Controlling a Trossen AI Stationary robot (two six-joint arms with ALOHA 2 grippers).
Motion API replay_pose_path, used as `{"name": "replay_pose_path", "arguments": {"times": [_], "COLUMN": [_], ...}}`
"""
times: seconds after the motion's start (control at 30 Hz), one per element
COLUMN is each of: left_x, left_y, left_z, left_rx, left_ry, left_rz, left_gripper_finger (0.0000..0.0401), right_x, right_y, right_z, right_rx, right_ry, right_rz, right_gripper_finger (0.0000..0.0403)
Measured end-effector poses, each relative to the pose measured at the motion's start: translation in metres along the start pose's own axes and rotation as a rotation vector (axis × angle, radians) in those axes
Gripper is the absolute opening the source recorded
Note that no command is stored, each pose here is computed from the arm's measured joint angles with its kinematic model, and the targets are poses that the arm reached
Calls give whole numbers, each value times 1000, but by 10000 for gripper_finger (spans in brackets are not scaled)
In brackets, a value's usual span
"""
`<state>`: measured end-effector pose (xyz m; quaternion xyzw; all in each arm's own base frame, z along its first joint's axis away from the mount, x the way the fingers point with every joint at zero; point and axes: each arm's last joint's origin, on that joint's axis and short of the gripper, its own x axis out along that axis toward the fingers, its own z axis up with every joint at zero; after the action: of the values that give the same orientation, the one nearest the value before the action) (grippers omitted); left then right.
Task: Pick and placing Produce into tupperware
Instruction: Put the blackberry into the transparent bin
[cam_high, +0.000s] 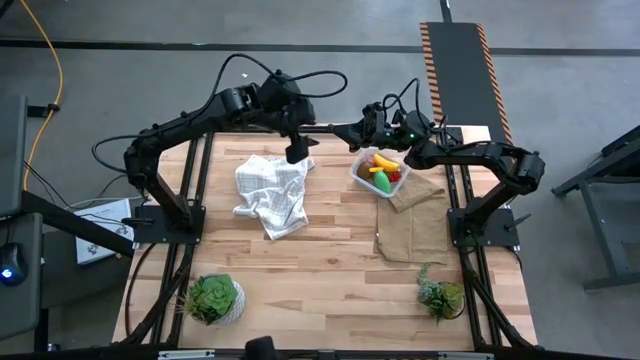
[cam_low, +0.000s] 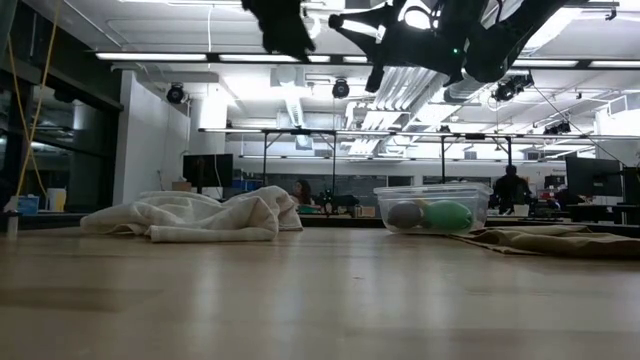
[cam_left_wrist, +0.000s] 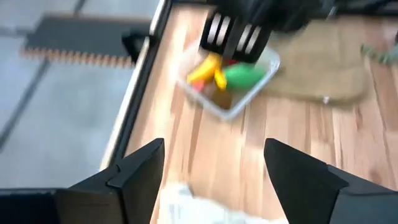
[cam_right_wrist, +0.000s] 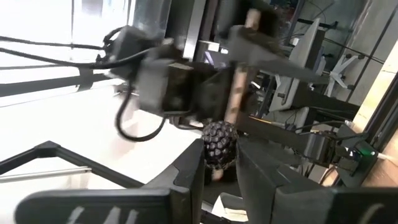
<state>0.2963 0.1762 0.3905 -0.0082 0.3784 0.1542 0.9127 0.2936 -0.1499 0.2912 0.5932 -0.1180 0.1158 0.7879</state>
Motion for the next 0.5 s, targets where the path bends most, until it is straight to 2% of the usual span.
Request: {"name": "replay_pose_path", "arguments": {"times": [0.27,0.5], "left_x": [-4,-8], "left_y": [16,15], "left_z": [-22,-36], "left_rx": [-190,-222], "left_ry": [176,319], "left_rz": [10,-16], "left_gripper_finger": [234,198], "right_x": [-5,-13], "right_y": [-1,-3], "right_z": [8,17], "right_rx": [-5,0], "right_ry": [-26,-8], "right_rz": [-9,-93], "right_gripper_finger": [70,70]}}
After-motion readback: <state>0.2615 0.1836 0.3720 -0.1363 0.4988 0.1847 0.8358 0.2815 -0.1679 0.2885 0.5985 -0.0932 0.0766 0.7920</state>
